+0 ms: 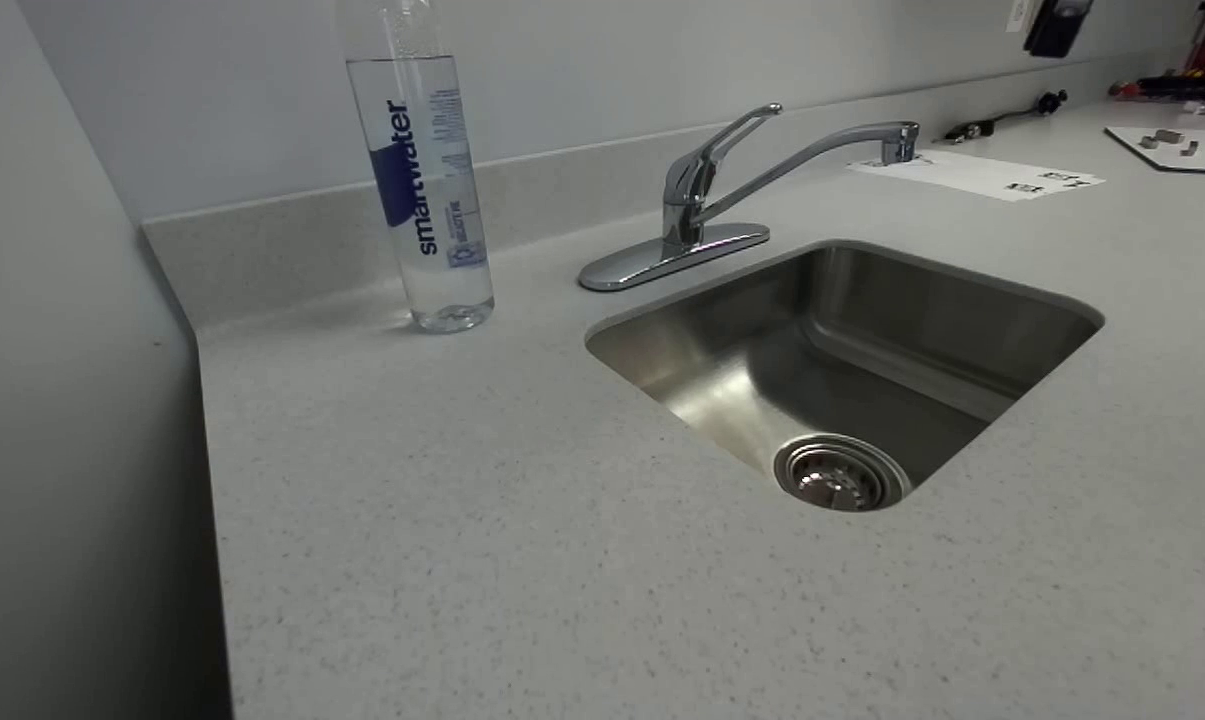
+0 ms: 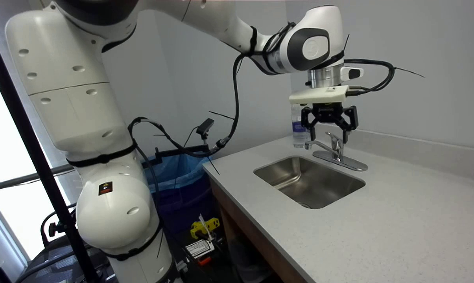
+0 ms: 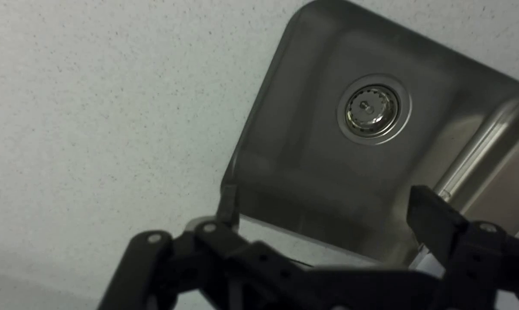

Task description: Turn the tap handle up

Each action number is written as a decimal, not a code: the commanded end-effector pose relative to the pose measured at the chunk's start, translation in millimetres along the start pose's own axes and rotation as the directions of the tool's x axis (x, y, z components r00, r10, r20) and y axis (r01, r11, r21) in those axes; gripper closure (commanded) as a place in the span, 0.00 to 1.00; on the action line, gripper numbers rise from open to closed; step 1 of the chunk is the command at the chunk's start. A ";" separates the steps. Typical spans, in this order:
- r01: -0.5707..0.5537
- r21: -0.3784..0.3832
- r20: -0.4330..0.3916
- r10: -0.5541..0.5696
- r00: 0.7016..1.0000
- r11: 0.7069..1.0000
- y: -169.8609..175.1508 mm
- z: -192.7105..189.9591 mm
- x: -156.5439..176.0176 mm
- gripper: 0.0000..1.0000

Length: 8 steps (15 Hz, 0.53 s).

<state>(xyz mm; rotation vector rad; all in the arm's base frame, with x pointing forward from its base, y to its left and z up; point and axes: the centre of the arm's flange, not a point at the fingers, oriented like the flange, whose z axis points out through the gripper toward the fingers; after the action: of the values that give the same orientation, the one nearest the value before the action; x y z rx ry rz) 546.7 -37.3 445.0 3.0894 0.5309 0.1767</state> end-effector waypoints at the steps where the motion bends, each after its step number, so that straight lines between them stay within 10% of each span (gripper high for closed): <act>1: -0.034 -0.002 -0.036 0.034 0.999 0.999 0.2 16.1 42.5 0.00; 8: -0.077 0.001 -0.087 0.077 0.993 0.997 -10.0 32.5 88.3 0.00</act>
<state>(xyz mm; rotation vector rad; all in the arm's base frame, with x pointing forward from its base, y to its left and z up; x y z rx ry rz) 600.9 -7.0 419.6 3.0913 0.4591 0.2640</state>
